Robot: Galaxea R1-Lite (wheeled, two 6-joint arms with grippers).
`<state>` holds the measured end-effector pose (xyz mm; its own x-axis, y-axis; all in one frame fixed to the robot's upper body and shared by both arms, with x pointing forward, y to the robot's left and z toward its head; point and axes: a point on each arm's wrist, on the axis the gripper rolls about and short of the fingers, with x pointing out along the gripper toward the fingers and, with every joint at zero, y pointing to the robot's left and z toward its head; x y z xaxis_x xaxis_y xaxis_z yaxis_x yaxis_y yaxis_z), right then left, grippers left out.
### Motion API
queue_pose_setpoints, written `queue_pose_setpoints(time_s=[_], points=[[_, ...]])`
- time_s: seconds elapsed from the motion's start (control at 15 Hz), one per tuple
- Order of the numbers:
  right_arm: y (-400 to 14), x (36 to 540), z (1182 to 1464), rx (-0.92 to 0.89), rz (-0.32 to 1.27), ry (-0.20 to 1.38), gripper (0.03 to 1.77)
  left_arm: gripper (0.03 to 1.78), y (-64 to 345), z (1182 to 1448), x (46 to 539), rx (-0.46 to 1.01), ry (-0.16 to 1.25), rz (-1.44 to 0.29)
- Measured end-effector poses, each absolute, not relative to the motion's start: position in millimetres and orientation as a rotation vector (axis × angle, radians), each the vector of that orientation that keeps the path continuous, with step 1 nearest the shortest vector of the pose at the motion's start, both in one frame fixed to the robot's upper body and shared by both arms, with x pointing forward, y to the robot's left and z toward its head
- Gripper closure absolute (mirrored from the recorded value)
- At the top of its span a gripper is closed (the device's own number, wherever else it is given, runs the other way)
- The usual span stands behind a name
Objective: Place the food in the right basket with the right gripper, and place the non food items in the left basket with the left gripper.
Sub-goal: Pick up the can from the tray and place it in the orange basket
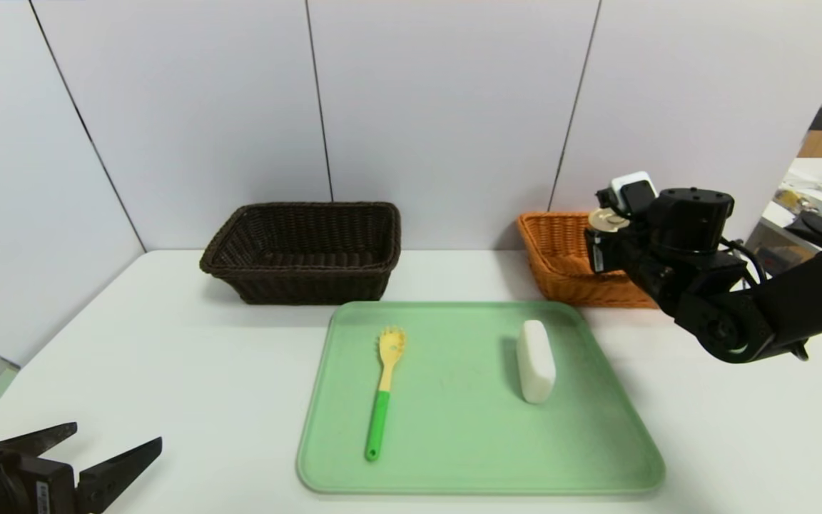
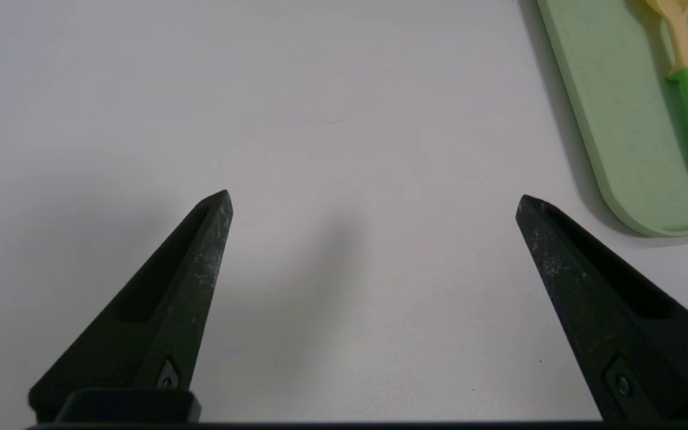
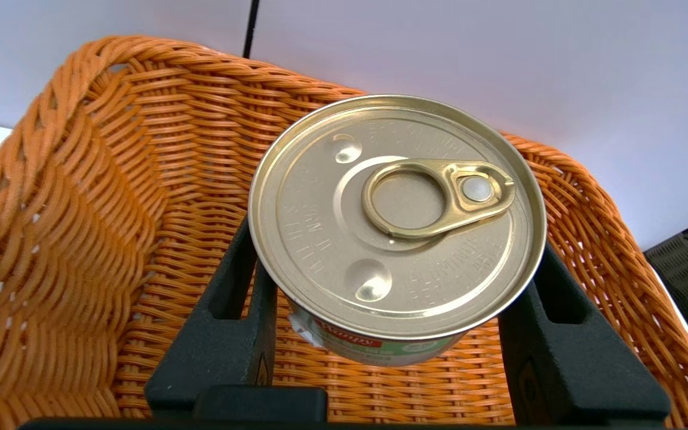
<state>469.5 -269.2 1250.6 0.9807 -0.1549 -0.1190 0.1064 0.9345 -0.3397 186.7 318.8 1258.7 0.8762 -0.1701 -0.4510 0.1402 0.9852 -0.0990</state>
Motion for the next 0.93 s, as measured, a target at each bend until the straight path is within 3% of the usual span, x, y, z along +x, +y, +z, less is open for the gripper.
queue_pose_setpoints(time_s=[0.27, 0.93], points=[[-269.9, 467.5, 1258.4, -0.338, -0.138, 0.133, 0.81, 0.12, 318.7, 1257.9, 187.0, -0.064, 0.481, -0.162], [-273.4, 451.0, 1273.3, -0.373, -0.138, 0.285, 0.81, 0.12, 318.7, 1256.1, 186.4, -0.063, 0.489, -0.163]])
